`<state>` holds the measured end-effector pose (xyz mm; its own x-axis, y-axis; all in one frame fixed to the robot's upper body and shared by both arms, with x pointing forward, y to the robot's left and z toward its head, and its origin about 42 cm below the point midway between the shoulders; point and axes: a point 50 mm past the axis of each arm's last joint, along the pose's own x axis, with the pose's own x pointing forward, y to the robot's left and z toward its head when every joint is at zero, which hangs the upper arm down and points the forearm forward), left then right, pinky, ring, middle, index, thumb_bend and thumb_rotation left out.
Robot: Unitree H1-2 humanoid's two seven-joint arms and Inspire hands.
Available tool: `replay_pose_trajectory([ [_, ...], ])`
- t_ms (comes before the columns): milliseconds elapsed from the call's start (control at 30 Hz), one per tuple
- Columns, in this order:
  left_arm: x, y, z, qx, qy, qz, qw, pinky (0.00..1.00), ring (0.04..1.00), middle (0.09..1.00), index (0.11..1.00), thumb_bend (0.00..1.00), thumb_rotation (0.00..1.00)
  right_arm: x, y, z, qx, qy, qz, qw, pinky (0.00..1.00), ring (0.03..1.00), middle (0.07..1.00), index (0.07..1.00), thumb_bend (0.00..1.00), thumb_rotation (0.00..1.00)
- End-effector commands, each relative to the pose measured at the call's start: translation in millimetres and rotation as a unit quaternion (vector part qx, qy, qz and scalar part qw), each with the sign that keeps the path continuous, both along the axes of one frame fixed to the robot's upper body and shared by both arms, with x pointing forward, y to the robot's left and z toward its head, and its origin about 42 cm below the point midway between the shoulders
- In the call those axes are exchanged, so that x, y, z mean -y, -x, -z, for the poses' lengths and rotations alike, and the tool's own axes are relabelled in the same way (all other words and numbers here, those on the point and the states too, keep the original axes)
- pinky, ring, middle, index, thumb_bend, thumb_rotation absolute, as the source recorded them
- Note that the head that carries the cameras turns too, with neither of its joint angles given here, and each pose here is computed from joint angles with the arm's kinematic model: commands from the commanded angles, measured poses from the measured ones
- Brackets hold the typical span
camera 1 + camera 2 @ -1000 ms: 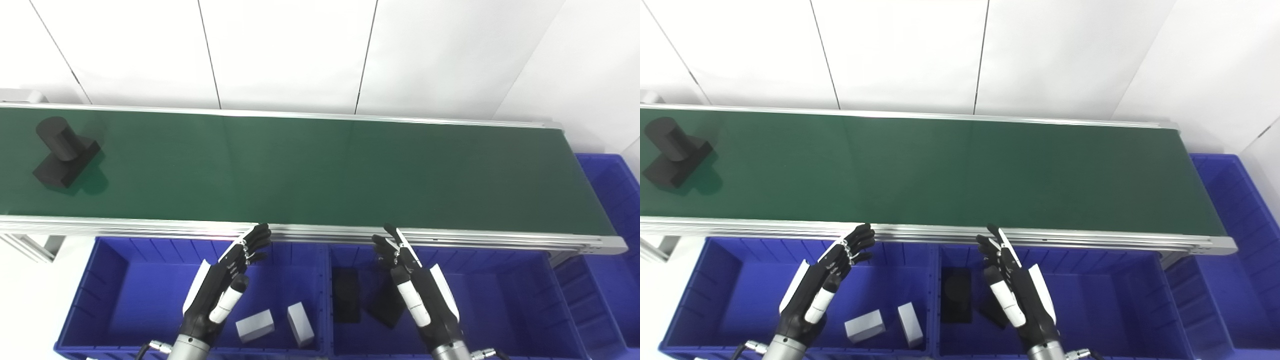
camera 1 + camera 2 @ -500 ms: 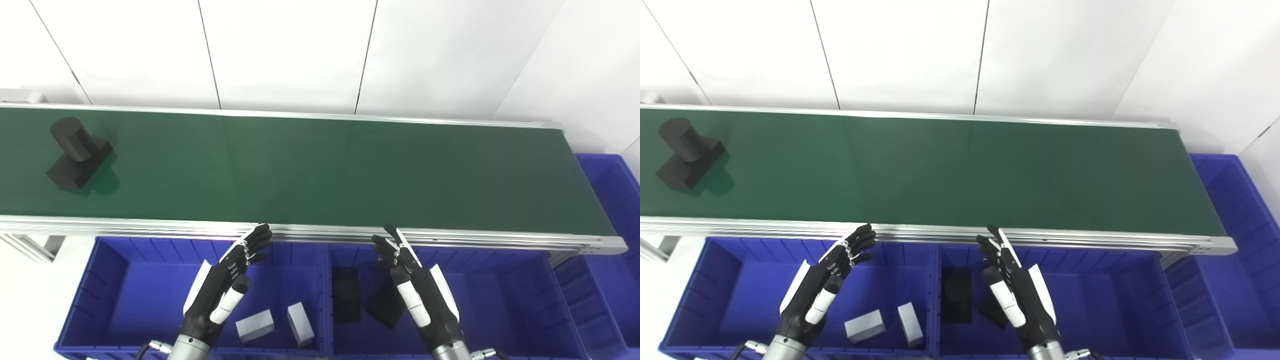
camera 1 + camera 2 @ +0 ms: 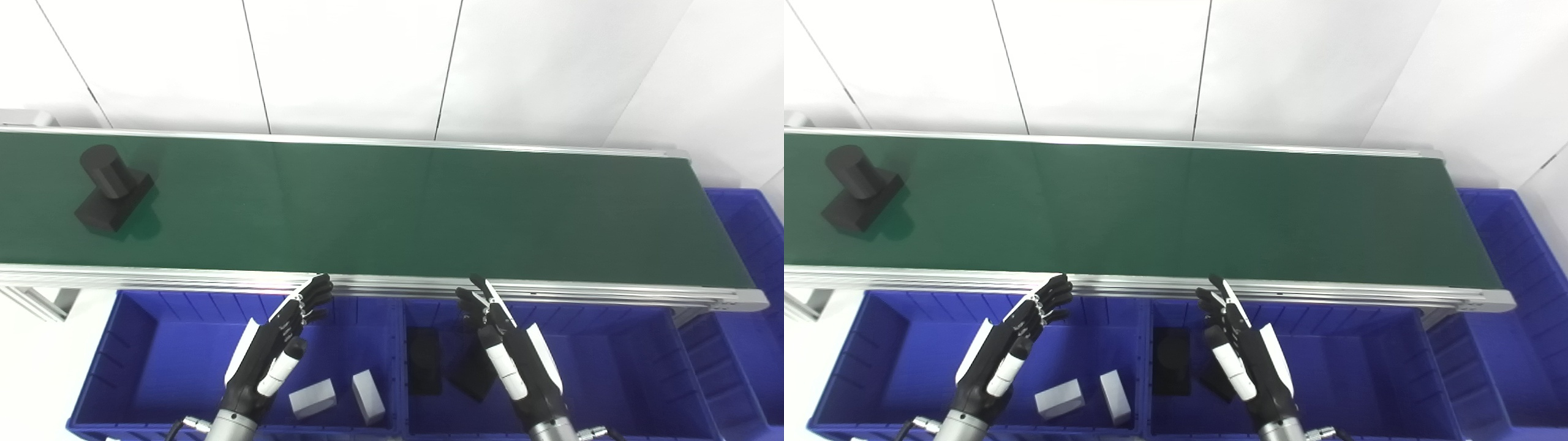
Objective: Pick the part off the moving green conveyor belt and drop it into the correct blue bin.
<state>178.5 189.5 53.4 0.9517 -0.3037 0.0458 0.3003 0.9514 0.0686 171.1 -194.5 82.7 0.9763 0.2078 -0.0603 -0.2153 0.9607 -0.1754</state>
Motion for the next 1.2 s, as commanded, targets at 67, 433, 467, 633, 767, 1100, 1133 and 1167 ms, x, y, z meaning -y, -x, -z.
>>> replay_pose_trajectory([
  [67, -0.2, -4.3, -9.3, 0.026, 0.004, 0.001, 1.000, 0.82, 0.875, 0.890, 0.883, 0.75, 0.92, -2.0, -3.2, -10.2, 0.026, -0.004, -0.003, 1.000, 0.84, 0.877, 0.888, 0.974, 0.61, 1.00],
  [433, -0.1, -4.5, -10.7, 0.028, 0.002, 0.001, 1.000, 0.82, 0.875, 0.891, 0.885, 0.75, 0.93, -2.2, -4.1, -10.2, 0.027, -0.001, -0.003, 1.000, 0.83, 0.872, 0.884, 0.972, 0.62, 0.99],
  [467, -0.2, -4.5, -10.5, 0.027, 0.004, 0.001, 1.000, 0.82, 0.876, 0.892, 0.885, 0.75, 0.93, -2.1, -4.1, -10.0, 0.027, -0.002, -0.003, 1.000, 0.83, 0.872, 0.884, 0.972, 0.62, 0.99],
  [633, 0.5, -3.9, -10.0, 0.027, 0.005, 0.002, 1.000, 0.83, 0.877, 0.892, 0.885, 0.75, 0.93, -1.1, -3.4, -9.6, 0.027, -0.002, -0.004, 1.000, 0.85, 0.877, 0.885, 0.974, 0.62, 0.99],
  [767, 6.5, -2.9, -9.9, 0.029, -0.003, 0.005, 1.000, 0.82, 0.874, 0.890, 0.879, 0.74, 0.92, 5.3, -0.7, -8.4, 0.027, -0.005, 0.001, 1.000, 0.86, 0.878, 0.887, 0.977, 0.62, 1.00],
  [1100, 18.0, -4.4, -5.8, 0.033, -0.006, -0.001, 0.999, 0.76, 0.844, 0.874, 0.848, 0.70, 0.84, 16.9, -0.9, -8.1, 0.023, -0.009, -0.002, 1.000, 0.88, 0.904, 0.912, 1.000, 0.58, 1.00],
  [1133, 18.5, -4.7, -4.9, 0.033, -0.006, -0.002, 0.999, 0.76, 0.843, 0.873, 0.849, 0.70, 0.84, 17.4, -0.9, -8.0, 0.023, -0.009, -0.001, 1.000, 0.88, 0.902, 0.912, 1.000, 0.57, 1.00],
  [1167, 19.2, -5.2, -4.0, 0.033, -0.006, -0.002, 0.999, 0.76, 0.841, 0.870, 0.847, 0.70, 0.84, 18.0, -1.0, -7.3, 0.024, -0.009, 0.000, 1.000, 0.87, 0.900, 0.911, 1.000, 0.56, 1.00],
])
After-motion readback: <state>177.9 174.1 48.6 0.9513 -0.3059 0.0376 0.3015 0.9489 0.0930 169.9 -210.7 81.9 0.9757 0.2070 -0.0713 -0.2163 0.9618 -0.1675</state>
